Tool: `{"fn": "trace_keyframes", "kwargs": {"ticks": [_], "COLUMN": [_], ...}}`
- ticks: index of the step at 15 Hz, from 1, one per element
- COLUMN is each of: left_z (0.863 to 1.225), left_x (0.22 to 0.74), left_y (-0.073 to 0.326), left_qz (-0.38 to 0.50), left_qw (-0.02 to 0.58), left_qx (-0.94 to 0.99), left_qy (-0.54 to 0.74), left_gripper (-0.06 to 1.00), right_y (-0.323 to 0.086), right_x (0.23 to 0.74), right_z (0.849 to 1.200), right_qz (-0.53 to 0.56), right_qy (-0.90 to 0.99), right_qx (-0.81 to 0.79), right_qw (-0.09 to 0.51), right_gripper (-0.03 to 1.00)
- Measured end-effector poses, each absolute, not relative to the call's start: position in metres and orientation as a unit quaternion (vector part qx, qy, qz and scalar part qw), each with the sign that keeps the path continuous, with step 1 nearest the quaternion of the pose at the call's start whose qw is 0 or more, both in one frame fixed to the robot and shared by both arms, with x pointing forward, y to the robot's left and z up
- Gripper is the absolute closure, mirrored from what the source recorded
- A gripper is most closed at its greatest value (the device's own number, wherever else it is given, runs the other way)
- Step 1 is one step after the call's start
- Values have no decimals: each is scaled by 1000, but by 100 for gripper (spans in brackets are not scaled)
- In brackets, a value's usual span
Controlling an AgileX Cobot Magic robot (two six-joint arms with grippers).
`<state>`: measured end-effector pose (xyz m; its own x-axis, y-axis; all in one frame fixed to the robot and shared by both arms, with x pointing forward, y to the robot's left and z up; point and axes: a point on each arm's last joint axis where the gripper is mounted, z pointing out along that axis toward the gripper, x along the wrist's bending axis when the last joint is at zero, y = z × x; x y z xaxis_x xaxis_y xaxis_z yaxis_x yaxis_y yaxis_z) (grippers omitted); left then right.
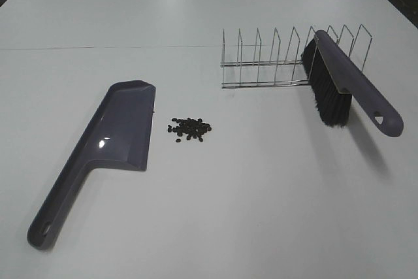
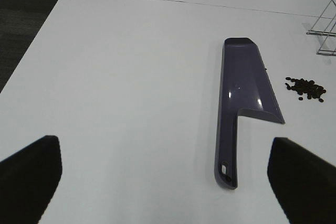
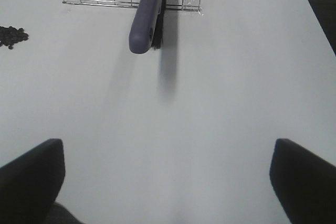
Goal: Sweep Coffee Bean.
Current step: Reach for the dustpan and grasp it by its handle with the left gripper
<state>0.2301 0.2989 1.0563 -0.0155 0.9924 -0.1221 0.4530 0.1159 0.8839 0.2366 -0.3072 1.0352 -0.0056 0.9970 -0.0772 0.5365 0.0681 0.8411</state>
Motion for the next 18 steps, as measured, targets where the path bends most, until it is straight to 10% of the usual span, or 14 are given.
{"fn": "trace_keyframes", "kwargs": {"ticks": [18], "left_z": [1056], "left_x": [230], "left_y": [299], "left_qz": [337], "left_qw": [400], "left_qx": [575], "left_qy": [629], "left_gripper": [-3], "right_y": [-307], "right_x": [237], "right_z": [1035], "right_qz": [317], "right_qy": [634], "right_qx": [604], "right_qw": [363], "right_gripper": [-2]}}
